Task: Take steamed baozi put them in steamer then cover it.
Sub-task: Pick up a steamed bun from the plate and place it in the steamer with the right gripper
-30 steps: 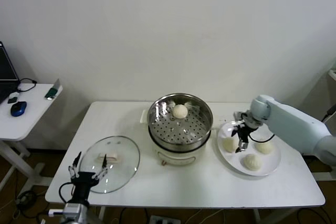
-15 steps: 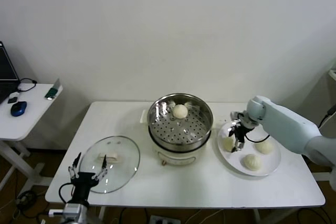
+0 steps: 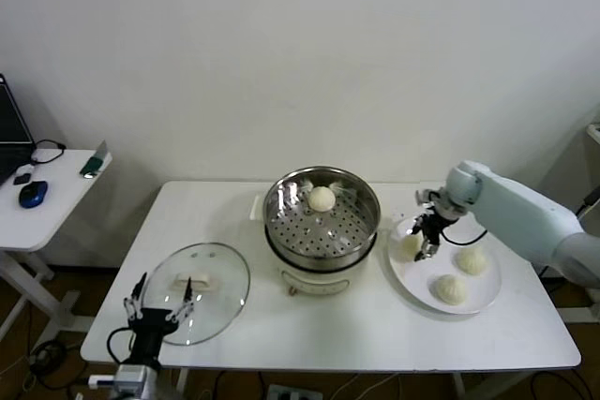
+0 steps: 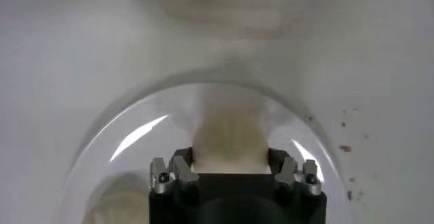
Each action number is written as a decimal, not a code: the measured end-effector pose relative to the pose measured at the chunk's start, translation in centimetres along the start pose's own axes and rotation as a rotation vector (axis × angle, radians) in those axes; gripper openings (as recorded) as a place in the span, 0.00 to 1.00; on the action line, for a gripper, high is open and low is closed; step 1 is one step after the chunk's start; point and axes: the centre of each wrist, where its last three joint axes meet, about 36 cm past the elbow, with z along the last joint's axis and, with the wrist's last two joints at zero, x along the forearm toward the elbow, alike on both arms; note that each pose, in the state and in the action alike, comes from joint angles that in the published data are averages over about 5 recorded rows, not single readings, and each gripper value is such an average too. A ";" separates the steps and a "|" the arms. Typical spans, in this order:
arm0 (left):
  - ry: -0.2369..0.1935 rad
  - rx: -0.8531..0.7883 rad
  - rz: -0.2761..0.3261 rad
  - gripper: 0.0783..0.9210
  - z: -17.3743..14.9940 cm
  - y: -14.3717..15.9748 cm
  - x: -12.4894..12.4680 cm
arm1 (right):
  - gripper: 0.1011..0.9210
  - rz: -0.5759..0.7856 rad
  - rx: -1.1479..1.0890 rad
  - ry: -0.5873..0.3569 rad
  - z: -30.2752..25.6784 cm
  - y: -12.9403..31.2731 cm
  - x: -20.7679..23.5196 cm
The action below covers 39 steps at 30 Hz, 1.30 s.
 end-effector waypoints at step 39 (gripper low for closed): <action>-0.019 0.011 0.032 0.88 -1.2 -1.0 1.6 | 0.74 -0.010 0.229 -0.110 -30.8 -0.5 9.4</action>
